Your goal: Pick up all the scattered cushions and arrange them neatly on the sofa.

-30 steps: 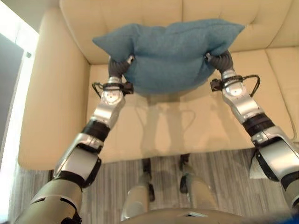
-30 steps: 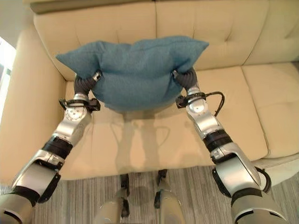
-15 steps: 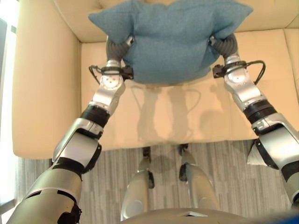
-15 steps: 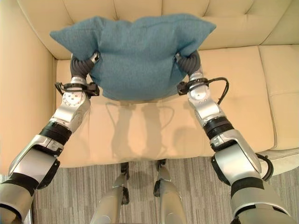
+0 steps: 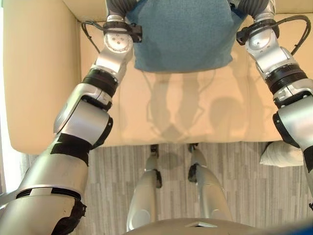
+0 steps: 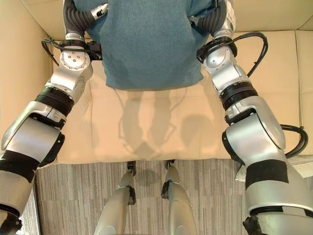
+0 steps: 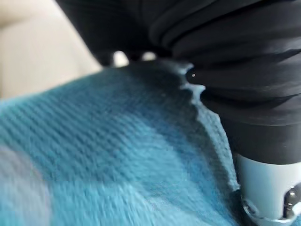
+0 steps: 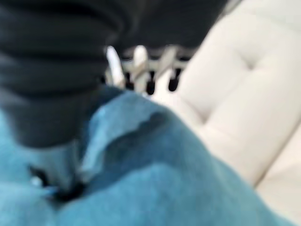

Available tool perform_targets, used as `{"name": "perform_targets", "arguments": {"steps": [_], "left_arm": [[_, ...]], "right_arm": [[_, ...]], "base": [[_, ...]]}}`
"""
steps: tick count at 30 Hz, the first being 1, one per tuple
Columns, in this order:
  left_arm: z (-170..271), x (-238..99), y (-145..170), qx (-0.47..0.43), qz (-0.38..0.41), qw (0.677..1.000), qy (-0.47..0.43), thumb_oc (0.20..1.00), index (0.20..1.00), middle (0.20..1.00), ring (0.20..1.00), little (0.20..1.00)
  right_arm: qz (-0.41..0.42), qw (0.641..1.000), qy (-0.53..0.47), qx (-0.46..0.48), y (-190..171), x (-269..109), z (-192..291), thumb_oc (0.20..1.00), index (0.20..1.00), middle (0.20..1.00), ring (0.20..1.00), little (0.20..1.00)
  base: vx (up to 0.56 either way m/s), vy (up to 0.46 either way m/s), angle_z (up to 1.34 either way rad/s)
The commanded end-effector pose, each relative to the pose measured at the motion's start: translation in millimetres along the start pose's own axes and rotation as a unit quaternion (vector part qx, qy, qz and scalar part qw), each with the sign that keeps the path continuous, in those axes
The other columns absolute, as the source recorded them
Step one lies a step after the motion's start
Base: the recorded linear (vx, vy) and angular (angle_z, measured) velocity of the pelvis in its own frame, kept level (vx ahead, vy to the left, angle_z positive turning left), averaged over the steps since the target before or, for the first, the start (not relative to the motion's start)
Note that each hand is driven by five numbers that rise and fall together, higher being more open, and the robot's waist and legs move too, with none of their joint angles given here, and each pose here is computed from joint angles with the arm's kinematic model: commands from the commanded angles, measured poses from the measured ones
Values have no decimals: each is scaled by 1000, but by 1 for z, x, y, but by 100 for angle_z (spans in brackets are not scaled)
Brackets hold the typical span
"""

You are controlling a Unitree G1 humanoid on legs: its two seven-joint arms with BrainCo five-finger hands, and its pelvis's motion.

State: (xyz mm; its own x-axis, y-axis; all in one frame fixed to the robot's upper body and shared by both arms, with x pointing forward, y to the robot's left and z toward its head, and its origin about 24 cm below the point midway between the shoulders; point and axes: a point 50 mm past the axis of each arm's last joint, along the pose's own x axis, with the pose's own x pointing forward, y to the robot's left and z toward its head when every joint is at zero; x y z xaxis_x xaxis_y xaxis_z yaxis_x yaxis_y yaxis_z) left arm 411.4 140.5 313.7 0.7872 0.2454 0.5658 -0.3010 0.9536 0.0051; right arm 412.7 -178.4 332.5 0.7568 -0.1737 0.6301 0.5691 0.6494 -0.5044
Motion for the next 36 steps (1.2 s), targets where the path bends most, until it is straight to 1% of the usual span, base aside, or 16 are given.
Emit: {"name": "perform_targets", "arguments": {"steps": [1,4,14,17,19,20,22,26,27,28,29,30,31,32,33,36], "left_arm": [[34,4,-14,-11,17,997,-73,1000,1000,1000,1000,1000],[34,6,-8,-24,47,996,-66,1000,1000,1000,1000,1000],[32,25,68,-31,136,989,-56,1000,1000,1000,1000,1000],[16,11,95,-38,136,987,-71,1000,1000,1000,1000,1000],[6,1,97,-42,118,989,-72,1000,1000,1000,1000,1000],[-3,-12,94,-58,92,991,-75,1000,1000,1000,1000,1000],[-25,-42,102,-48,47,995,-67,1000,1000,1000,1000,1000],[-84,-117,123,-63,18,997,29,1000,1000,1000,1000,1000],[-114,-158,132,-88,8,991,104,1000,1000,1000,1000,1000],[-114,-158,132,-88,8,991,105,1000,1000,1000,1000,1000],[-129,-179,135,-113,3,982,149,1000,1000,1000,1000,1000],[-146,-209,155,-82,-31,975,202,1000,1000,1000,1000,1000],[-146,-209,155,-82,-31,975,202,1000,1000,1000,1000,1000],[-170,-250,167,-81,-24,956,282,1000,1000,1000,1000,1000],[-170,-250,167,-81,-24,955,283,1000,1000,1000,1000,1000],[-197,-306,182,-36,-27,920,390,1000,1000,1000,1000,1000]], "right_arm": [[1,1000,-17,-5,17,-1,20,1000,1000,1000,1000,1000],[-32,999,-2,5,5,4,16,1000,1000,1000,1000,1000],[-126,985,56,102,-51,11,-20,1000,1000,1000,1000,1000],[-142,980,66,122,-74,1,-50,1000,1000,1000,1000,1000],[-130,981,56,132,-72,-6,-55,1000,1000,1000,1000,1000],[-118,978,59,159,-67,-16,-65,1000,1000,1000,1000,1000],[-61,989,66,116,-65,-43,-96,1000,1000,1000,1000,1000],[-1,986,129,110,-49,-114,-153,1000,1000,1000,1000,1000],[57,981,166,82,-40,-154,-177,1000,1000,1000,1000,1000],[57,981,167,82,-40,-155,-177,1000,1000,1000,1000,1000],[85,973,189,103,-28,-177,-184,1000,1000,1000,1000,1000],[148,966,202,67,-33,-207,-197,1000,1000,1000,1000,1000],[148,966,203,67,-33,-207,-197,1000,1000,1000,1000,1000],[173,942,272,90,-23,-250,-219,1000,1000,1000,1000,1000],[173,942,272,90,-23,-250,-219,1000,1000,1000,1000,1000],[223,909,344,74,-16,-303,-238,1000,1000,1000,1000,1000]], "base": [[37,-21,0],[34,-6,0],[18,21,-3],[6,10,-5],[0,0,0],[0,0,0],[40,-3,-1],[74,1,-7],[77,-1,-16],[71,-4,-16],[61,-13,-13],[64,-13,-13],[73,-14,-7],[25,0,-5],[48,-4,2],[5,-9,-3]]}}
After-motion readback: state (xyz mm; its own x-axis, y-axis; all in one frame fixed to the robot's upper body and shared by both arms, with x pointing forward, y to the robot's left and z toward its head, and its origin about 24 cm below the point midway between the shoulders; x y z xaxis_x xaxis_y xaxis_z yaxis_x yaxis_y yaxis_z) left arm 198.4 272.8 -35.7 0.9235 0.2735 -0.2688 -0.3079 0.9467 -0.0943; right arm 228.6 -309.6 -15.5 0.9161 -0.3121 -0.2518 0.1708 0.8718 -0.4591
